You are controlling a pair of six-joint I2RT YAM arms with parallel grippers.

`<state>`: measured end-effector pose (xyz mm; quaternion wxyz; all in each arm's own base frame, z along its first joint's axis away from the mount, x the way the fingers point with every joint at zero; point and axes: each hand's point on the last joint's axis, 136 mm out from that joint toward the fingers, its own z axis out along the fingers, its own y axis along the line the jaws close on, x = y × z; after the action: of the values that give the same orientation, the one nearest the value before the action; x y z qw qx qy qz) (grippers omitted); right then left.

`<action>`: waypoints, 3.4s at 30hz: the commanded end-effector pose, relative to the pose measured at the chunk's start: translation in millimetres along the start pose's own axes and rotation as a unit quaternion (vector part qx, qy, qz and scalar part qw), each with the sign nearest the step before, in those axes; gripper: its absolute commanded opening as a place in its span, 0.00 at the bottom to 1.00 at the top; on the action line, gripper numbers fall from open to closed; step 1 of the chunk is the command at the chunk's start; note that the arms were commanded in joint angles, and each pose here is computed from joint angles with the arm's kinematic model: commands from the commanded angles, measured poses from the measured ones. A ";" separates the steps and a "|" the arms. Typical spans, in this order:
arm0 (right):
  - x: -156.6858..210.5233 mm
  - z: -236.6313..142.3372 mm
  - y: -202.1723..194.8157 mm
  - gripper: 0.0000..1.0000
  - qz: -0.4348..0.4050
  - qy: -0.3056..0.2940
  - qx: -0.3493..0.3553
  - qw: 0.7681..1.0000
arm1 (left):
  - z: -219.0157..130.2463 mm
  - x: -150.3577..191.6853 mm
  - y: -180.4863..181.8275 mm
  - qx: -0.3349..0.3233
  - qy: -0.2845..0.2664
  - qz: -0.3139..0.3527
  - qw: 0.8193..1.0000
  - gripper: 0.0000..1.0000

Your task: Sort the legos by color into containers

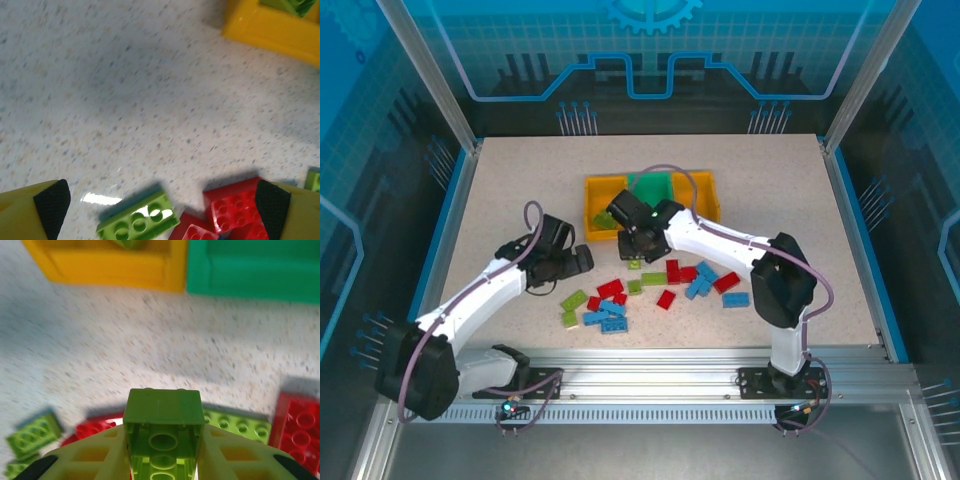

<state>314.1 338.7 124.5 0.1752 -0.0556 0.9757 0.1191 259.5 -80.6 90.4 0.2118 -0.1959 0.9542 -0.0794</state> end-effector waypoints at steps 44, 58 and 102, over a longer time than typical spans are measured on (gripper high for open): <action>-117.8 -16.1 -6.4 0.91 -0.014 -0.092 -0.051 0.994 | 21.7 109.7 36.0 -0.047 0.086 -0.061 0.993 0.75; -92.4 -33.2 -101.3 0.94 0.047 -0.094 -0.002 0.994 | 29.0 118.8 38.9 -0.060 0.098 -0.056 0.992 0.48; 86.5 21.1 -26.6 0.74 -0.055 0.052 0.028 0.997 | 63.8 -145.1 -153.5 0.046 -0.012 0.096 0.994 0.45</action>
<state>249.7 308.8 71.8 0.1427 -0.1211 0.9781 0.0915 457.3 -162.9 124.3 0.2513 -0.1143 0.9565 -0.0945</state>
